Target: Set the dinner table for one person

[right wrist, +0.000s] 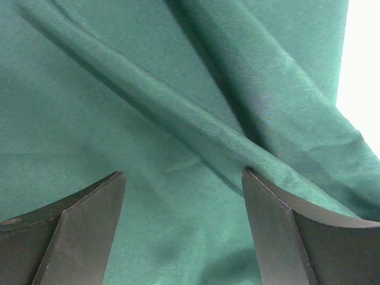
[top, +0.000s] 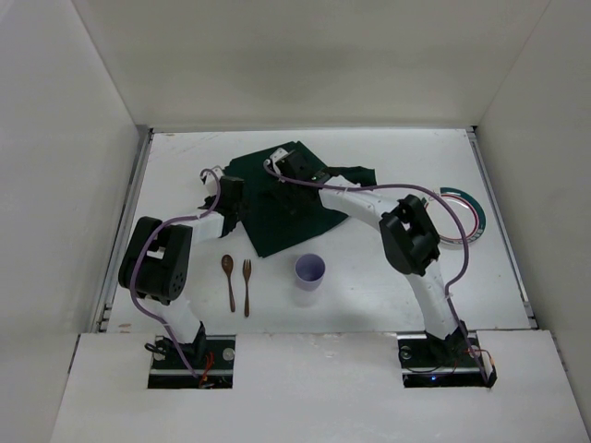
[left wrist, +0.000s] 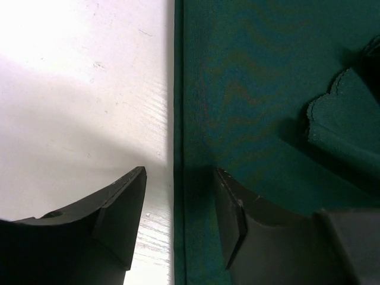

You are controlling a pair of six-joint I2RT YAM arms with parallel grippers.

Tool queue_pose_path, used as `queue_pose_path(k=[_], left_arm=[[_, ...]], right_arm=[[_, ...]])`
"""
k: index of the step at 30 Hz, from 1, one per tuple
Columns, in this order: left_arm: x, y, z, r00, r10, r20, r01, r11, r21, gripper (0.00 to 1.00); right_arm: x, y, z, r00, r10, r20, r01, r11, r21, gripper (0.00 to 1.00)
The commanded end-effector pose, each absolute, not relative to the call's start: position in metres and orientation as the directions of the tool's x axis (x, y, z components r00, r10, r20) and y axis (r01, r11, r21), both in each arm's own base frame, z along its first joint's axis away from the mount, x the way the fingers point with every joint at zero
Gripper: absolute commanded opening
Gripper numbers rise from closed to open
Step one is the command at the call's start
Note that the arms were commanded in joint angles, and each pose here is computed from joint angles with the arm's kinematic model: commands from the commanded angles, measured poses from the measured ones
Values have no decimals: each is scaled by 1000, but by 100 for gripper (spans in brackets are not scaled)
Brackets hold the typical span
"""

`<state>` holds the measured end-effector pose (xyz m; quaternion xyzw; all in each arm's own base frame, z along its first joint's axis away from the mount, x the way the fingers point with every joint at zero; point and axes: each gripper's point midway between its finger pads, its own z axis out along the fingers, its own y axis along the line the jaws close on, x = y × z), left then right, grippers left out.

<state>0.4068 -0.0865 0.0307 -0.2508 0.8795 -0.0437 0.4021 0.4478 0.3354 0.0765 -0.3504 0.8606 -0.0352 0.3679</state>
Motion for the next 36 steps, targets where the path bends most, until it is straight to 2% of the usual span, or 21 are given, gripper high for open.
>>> queue_pose_path(k=[1,6,10,16,19,20,23,27,31,33,36], left_arm=[[417,-88,42,-521,-504,-689,-401,857,-324,45],[418,-83,40,-515,-515,-685,-417,849,-325,44],[420,-86,40,-518,-515,-683,-414,850,-327,42],[421,-90,34,-525,-519,-675,-418,848,-326,40],[424,-92,34,-526,-519,-674,-416,848,-329,40],[425,-93,34,-526,-519,-674,-416,848,-329,38],[428,-95,30,-528,-522,-670,-420,846,-329,30],[430,-97,26,-536,-530,-658,-422,842,-335,21],[433,-92,25,-522,-546,-655,-437,831,-344,13],[436,-89,27,-511,-554,-658,-441,825,-353,12],[443,-86,31,-491,-567,-661,-445,816,-369,10]], right_arm=[[456,346,117,-412,-612,-675,-548,758,-352,85],[460,353,154,-343,-583,-737,-543,763,-350,87],[465,346,135,-362,-640,-678,-547,735,-401,87],[471,341,113,-387,-651,-653,-564,727,-391,89],[478,336,104,-408,-650,-641,-563,732,-385,86],[478,335,102,-414,-648,-639,-566,733,-377,83],[483,337,103,-412,-635,-653,-566,740,-362,63],[491,331,106,-415,-630,-656,-561,745,-361,46],[495,320,114,-449,-575,-684,-550,781,-295,19],[501,312,127,-477,-496,-725,-527,822,-216,12],[519,289,152,-492,-344,-800,-444,889,-110,6]])
